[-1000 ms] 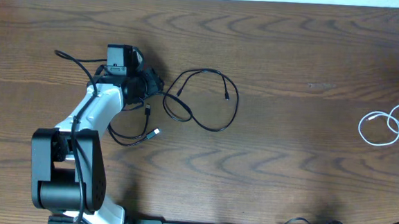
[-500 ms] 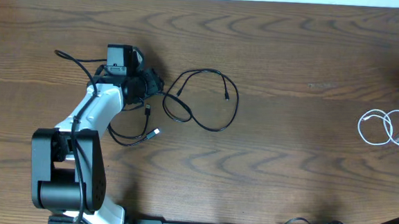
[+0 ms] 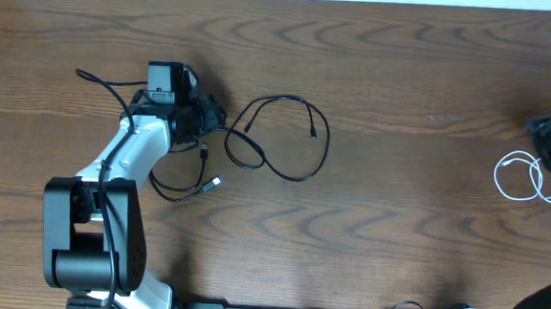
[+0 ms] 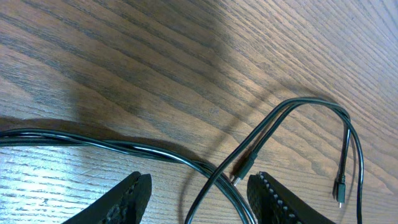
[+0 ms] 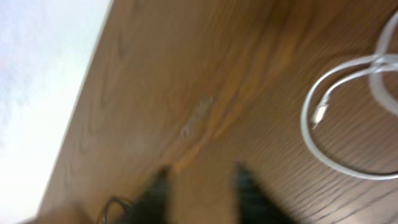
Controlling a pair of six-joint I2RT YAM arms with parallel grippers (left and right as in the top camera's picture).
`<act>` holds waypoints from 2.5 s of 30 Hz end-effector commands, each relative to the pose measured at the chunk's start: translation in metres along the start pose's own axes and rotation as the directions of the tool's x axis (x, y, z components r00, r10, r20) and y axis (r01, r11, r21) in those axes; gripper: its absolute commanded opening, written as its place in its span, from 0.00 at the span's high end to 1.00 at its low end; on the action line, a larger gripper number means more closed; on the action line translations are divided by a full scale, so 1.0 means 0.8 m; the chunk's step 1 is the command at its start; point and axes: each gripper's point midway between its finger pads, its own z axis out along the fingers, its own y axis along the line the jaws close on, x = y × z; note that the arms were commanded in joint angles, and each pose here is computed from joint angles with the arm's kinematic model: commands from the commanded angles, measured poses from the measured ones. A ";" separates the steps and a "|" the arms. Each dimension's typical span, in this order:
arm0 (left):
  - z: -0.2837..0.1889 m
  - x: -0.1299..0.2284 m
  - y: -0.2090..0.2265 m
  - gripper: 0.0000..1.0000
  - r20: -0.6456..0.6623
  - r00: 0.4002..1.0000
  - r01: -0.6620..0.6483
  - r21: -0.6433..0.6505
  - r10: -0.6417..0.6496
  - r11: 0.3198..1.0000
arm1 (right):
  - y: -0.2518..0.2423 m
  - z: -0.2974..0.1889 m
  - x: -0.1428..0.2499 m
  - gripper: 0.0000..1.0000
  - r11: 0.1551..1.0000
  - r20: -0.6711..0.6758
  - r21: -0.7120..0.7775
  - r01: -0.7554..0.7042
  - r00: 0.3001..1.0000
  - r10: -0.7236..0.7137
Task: Untangle cables
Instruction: 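Move the right gripper leftward over the black cable tangle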
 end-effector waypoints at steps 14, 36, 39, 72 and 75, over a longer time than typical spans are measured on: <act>-0.001 -0.012 0.015 0.92 0.050 0.999 -0.011 -0.080 0.015 0.997 | 0.085 0.112 0.158 0.99 0.965 -0.324 -0.080 0.251 0.909 -0.263; -0.017 -0.021 0.081 0.91 0.119 0.975 0.212 -0.244 -0.188 0.946 | 0.286 0.105 0.418 0.49 0.519 -0.147 -0.608 0.601 0.558 -0.817; -0.019 -0.023 0.087 0.90 0.125 0.972 0.225 -0.246 -0.199 0.943 | 0.292 0.102 0.441 0.45 0.485 -0.121 -0.605 0.631 0.530 -0.840; -0.019 -0.024 0.087 0.88 0.126 0.972 0.225 -0.246 -0.199 0.943 | 0.210 0.181 0.602 0.44 0.816 -0.678 -0.546 0.191 0.471 -0.564; -0.019 -0.024 0.087 0.88 0.126 0.972 0.225 -0.246 -0.199 0.943 | 0.224 0.171 0.606 0.44 0.783 -0.662 -0.602 0.158 0.450 -0.600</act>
